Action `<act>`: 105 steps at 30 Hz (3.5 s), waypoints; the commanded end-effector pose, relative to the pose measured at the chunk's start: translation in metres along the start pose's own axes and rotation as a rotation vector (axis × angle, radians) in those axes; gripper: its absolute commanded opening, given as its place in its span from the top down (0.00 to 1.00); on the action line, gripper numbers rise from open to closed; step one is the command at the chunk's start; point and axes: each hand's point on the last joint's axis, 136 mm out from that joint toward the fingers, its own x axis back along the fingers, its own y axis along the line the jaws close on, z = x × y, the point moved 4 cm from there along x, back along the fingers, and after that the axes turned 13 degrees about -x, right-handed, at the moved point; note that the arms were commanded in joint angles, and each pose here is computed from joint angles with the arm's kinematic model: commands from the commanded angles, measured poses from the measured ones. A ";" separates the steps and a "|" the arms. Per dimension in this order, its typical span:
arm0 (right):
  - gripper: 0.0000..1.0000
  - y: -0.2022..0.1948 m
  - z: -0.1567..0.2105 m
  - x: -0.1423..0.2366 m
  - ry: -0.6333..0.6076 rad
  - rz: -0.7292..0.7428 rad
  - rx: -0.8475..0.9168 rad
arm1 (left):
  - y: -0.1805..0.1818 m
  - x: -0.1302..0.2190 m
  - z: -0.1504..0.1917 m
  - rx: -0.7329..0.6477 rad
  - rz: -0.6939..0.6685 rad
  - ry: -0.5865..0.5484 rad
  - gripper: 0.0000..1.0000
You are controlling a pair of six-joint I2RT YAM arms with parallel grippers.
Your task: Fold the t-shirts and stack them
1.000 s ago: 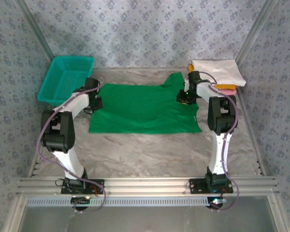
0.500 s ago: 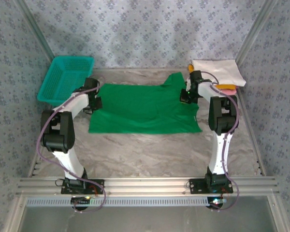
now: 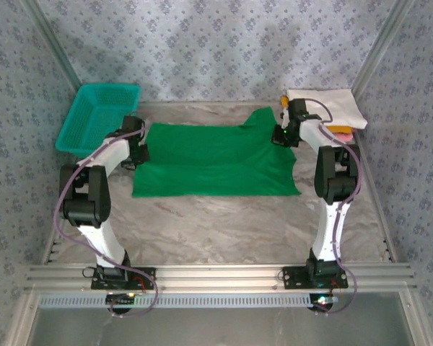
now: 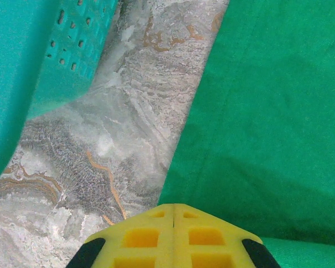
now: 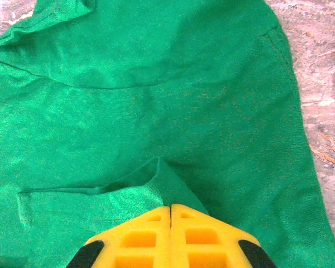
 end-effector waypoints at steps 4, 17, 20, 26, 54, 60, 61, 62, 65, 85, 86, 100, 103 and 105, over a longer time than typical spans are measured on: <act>1.00 -0.001 -0.009 -0.002 -0.027 0.015 -0.025 | 0.004 -0.008 -0.006 -0.009 -0.029 0.017 0.94; 0.59 0.044 0.017 0.093 -0.104 -0.041 -0.012 | -0.009 0.081 -0.015 0.002 0.008 -0.127 0.35; 0.97 0.062 0.067 0.100 -0.069 -0.262 -0.080 | -0.040 0.082 0.008 -0.008 0.147 -0.115 0.57; 1.00 0.055 0.155 0.050 0.148 -0.336 -0.202 | -0.065 0.024 0.063 0.047 0.270 0.037 0.94; 1.00 -0.055 0.272 0.056 0.195 0.050 -0.393 | -0.050 0.036 0.214 0.354 0.243 0.322 0.98; 0.97 -0.027 0.202 0.088 0.113 -0.051 -0.321 | -0.045 0.088 0.113 0.221 0.261 0.021 0.82; 0.95 -0.016 0.179 0.094 0.087 -0.082 -0.293 | -0.040 0.093 0.088 0.189 0.236 0.000 0.79; 0.92 -0.003 0.156 0.099 0.060 -0.114 -0.286 | -0.037 0.094 0.063 0.164 0.239 -0.013 0.78; 0.85 0.032 0.104 0.107 -0.017 -0.179 -0.202 | -0.027 0.083 0.006 0.108 0.207 -0.050 0.69; 0.86 0.058 0.020 0.088 -0.096 -0.328 -0.142 | -0.023 -0.044 -0.082 0.053 -0.035 0.092 0.38; 0.86 0.056 0.019 0.089 -0.097 -0.333 -0.142 | -0.024 -0.047 -0.083 0.054 -0.028 0.093 0.38; 0.88 0.054 0.016 0.105 -0.134 -0.377 -0.141 | -0.044 -0.068 -0.089 0.099 0.070 0.078 0.42; 0.88 0.056 0.016 0.107 -0.139 -0.391 -0.135 | -0.046 -0.074 -0.085 0.104 0.080 0.094 0.42; 0.88 0.056 0.014 0.108 -0.145 -0.393 -0.134 | -0.047 -0.081 -0.075 0.111 0.082 0.121 0.42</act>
